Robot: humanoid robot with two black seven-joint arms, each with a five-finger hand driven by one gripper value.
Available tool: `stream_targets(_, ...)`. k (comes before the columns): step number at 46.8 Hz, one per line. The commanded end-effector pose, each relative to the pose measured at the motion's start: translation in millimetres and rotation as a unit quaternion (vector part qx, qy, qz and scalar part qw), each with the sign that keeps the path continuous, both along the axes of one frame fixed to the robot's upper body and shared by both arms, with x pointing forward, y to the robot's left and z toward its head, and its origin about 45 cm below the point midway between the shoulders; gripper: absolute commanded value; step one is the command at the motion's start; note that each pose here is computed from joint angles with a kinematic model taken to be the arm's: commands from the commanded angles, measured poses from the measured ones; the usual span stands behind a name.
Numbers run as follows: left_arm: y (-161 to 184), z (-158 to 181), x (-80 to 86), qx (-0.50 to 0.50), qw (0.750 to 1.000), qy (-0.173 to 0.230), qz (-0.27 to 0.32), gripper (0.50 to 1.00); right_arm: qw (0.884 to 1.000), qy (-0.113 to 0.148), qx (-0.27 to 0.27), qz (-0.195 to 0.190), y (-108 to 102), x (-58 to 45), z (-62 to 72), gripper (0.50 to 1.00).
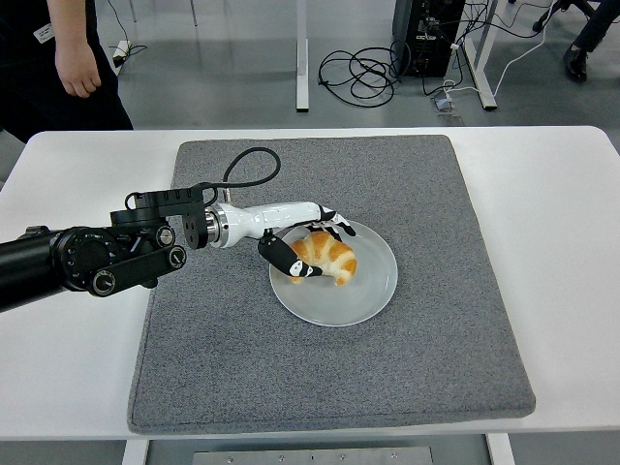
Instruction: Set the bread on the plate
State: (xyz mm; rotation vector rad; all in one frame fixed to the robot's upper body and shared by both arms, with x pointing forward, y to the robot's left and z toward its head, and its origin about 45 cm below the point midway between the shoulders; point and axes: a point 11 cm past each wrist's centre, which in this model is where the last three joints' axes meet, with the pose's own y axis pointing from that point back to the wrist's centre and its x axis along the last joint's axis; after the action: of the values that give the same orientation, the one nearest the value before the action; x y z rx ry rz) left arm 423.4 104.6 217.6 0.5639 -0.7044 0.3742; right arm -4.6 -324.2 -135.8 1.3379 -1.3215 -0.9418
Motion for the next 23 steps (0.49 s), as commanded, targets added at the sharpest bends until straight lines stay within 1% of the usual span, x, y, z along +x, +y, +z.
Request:
stream_targets(1, -0.4, 1.6, 0.8, -0.009, 1.000, 0.007, 0.006, 0.808, 1.000, 0.000, 0.000, 0.000, 0.0, -0.1, 0.0, 1.000)
stream_targets(7, -0.2, 1.9, 1.2, -0.015, 1.000, 0.013, 0.011, 0.867, 1.000, 0.000, 0.000, 0.000, 0.0, -0.1, 0.0, 1.000)
stream_targets(14, 0.2, 0.4, 0.5, -0.014, 1.000, 0.014, 0.011, 0.896, 1.000, -0.001, 0.000, 0.000, 0.0, 0.8, 0.0, 1.000)
stream_targets(23, 0.0, 1.3, 0.9, -0.016, 1.000, 0.014, 0.011, 0.910, 1.000, 0.000, 0.000, 0.000, 0.0, -0.1, 0.0, 1.000)
